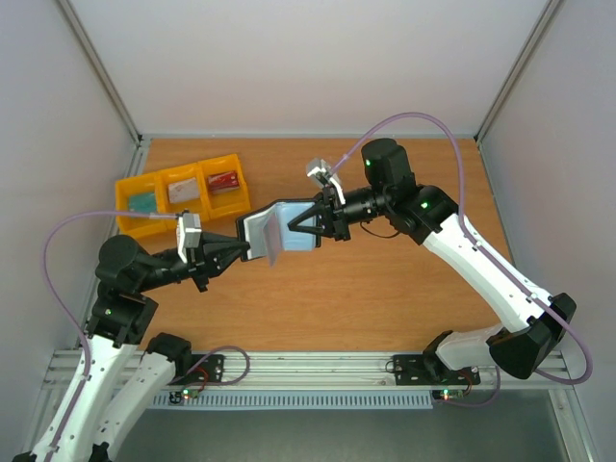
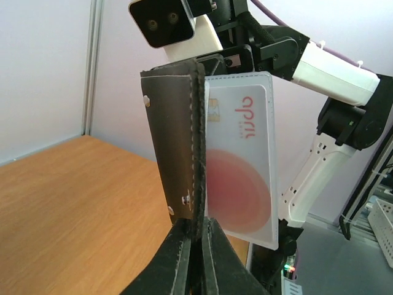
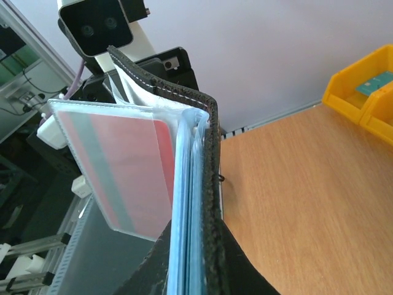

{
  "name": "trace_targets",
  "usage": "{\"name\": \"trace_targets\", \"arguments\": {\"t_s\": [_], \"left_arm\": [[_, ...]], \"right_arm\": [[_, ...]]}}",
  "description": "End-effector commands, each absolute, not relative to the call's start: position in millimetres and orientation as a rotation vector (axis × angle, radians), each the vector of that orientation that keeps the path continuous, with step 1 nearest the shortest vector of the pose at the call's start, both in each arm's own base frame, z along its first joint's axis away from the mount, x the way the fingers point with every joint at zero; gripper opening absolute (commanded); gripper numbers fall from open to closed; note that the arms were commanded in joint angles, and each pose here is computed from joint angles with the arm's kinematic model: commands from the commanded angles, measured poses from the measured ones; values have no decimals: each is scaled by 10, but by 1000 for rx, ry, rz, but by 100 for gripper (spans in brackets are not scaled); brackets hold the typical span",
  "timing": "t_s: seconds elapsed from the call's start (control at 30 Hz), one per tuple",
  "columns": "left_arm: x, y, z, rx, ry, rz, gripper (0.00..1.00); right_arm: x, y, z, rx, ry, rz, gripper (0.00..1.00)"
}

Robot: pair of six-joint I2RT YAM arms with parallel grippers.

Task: Take the credit cards out of the card holder

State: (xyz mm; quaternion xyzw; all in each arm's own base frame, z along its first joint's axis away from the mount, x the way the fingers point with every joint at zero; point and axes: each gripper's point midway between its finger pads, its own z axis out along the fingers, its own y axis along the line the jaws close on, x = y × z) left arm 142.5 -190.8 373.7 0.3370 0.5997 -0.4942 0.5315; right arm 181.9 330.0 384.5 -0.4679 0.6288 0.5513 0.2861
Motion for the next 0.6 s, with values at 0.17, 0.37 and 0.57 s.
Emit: {"name": "trace_targets", "arguments": {"t_s": [0.17,0.37,0.57], "left_arm": [[1490,-1880,3795,766,1406,-1138,7],[1641,-1808,3730,678,1473,-1071,29],[1622,-1803,3677,679,1501,-1072,45]], "right_arm": [[1562,3348,4134,-1330,1535,1548,1],[1712,3502,4055,-1262,1587,1494,1],[1932,3561,3975,-1164,1669,1417,1]]}}
